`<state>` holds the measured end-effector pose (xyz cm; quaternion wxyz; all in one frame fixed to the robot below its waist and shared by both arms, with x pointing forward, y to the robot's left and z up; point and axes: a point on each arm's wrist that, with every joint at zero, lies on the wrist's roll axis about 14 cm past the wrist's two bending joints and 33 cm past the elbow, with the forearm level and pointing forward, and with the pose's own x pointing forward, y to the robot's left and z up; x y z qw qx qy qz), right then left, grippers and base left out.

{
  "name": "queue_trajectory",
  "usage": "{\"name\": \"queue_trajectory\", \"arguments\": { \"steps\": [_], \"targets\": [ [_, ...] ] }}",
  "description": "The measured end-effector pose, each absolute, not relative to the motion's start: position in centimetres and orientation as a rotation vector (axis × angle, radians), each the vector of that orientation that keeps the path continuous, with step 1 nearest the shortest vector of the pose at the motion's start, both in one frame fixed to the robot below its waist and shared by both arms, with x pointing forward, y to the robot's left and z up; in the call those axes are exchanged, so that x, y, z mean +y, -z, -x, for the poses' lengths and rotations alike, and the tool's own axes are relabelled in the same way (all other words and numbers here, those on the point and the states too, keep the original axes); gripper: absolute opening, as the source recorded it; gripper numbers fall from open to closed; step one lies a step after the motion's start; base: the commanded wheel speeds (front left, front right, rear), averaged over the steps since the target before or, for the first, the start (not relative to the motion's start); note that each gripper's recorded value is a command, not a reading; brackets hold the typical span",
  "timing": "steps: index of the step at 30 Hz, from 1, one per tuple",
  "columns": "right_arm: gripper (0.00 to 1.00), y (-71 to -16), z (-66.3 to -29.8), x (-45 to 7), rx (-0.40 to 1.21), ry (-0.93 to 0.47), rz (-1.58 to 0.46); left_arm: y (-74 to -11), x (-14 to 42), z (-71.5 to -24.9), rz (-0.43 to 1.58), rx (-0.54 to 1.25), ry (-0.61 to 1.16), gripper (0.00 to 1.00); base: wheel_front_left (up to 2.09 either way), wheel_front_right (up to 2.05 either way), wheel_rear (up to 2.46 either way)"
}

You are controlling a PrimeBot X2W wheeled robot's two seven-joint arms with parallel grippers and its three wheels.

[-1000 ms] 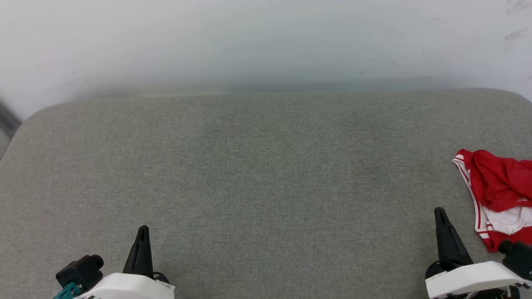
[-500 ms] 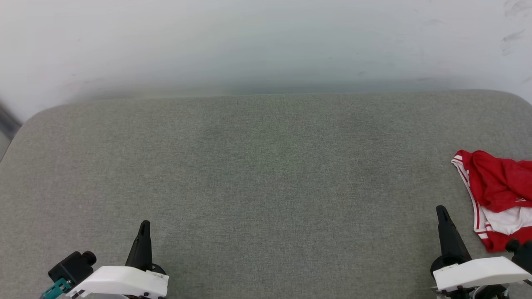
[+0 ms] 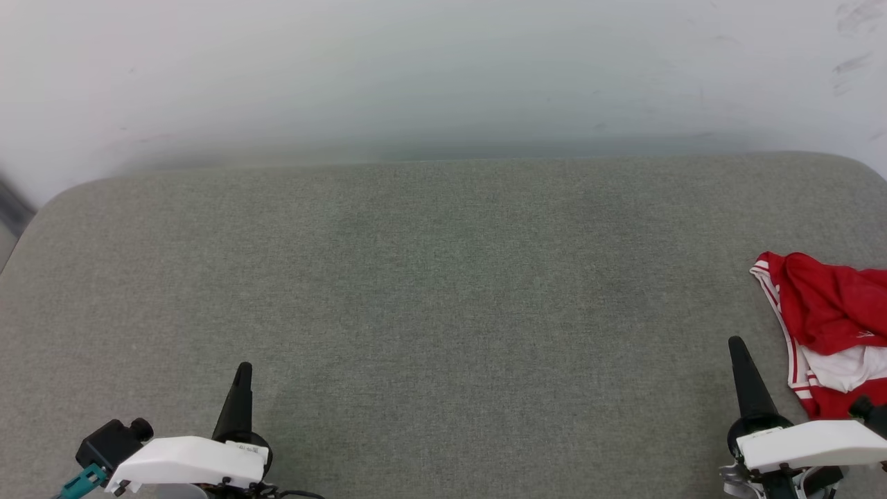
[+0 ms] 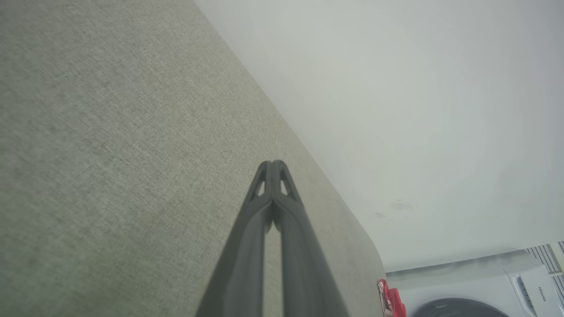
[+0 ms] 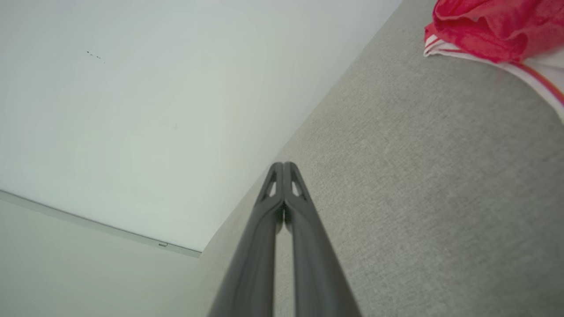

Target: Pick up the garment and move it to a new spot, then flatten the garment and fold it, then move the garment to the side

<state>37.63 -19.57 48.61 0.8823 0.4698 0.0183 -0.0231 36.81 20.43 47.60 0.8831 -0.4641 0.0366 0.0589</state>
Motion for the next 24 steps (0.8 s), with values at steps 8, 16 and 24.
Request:
{"name": "queue_trajectory", "arguments": {
  "steps": [8,16,24],
  "targets": [
    [0.00,-48.85,-37.91,-19.66,0.037,0.049,-1.110,-47.89,20.30,-37.23,1.102,0.072,-0.110,0.00,0.00,0.00,0.00],
    [0.00,-49.14,-38.16,-19.73,0.033,0.045,-1.191,-48.32,20.21,-37.57,1.184,0.063,-0.095,0.00,0.00,0.00,0.00],
    [0.00,-49.17,-38.19,-19.82,0.034,0.046,-1.265,-48.47,20.19,-37.71,1.261,0.060,-0.086,0.00,0.00,0.00,0.00]
  ]
}}
